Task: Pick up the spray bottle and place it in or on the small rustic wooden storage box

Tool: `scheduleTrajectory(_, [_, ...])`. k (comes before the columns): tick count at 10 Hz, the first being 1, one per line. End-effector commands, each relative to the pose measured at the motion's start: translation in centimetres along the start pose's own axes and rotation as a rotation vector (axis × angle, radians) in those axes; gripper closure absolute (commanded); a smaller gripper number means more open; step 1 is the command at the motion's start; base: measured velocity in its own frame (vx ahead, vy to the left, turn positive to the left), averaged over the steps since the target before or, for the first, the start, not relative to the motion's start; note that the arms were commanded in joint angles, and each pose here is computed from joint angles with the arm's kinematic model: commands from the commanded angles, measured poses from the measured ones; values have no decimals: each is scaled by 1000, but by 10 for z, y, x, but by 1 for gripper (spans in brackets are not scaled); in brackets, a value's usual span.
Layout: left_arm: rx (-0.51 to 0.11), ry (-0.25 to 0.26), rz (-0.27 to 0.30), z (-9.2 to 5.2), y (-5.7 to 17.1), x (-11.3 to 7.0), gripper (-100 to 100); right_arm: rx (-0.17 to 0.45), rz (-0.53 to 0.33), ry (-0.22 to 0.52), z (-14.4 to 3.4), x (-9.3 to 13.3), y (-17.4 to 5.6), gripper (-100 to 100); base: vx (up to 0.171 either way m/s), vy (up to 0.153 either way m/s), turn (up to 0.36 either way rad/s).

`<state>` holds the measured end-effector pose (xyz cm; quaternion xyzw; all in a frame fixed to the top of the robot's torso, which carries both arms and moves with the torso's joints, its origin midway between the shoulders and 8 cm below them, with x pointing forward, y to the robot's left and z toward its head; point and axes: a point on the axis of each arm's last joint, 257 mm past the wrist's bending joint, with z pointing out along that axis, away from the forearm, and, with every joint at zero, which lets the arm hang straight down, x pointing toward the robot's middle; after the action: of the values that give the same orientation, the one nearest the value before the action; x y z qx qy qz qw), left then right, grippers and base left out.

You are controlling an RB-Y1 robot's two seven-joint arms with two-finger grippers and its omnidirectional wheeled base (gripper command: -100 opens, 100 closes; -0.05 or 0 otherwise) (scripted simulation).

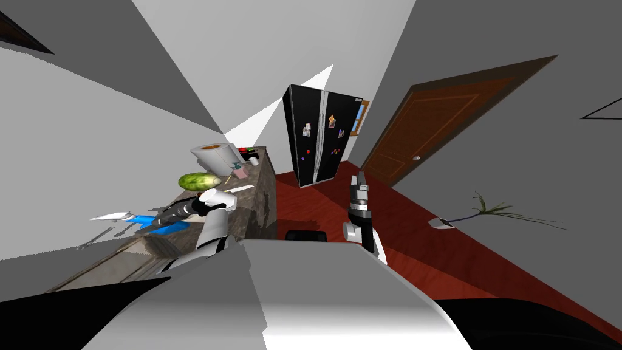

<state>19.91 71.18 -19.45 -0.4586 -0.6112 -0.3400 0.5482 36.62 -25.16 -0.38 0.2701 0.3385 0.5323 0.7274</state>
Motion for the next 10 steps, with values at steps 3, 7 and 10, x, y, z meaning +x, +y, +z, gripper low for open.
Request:
scheduleTrajectory(3, [19, -124, -60, 2, 11, -16, -100, 0, 0, 0, 0, 0, 0, 0, -8, 95, -16])
scheduleTrajectory(7, [30, -197, -99, 0, 18, -25, -100, 0, 0, 0, 0, 0, 0, 0, -36, 79, -4])
scheduleTrajectory(10, [31, -200, -101, 0, 18, -25, 100, 0, 0, 0, 0, 0, 0, 0, -1, 3, 0])
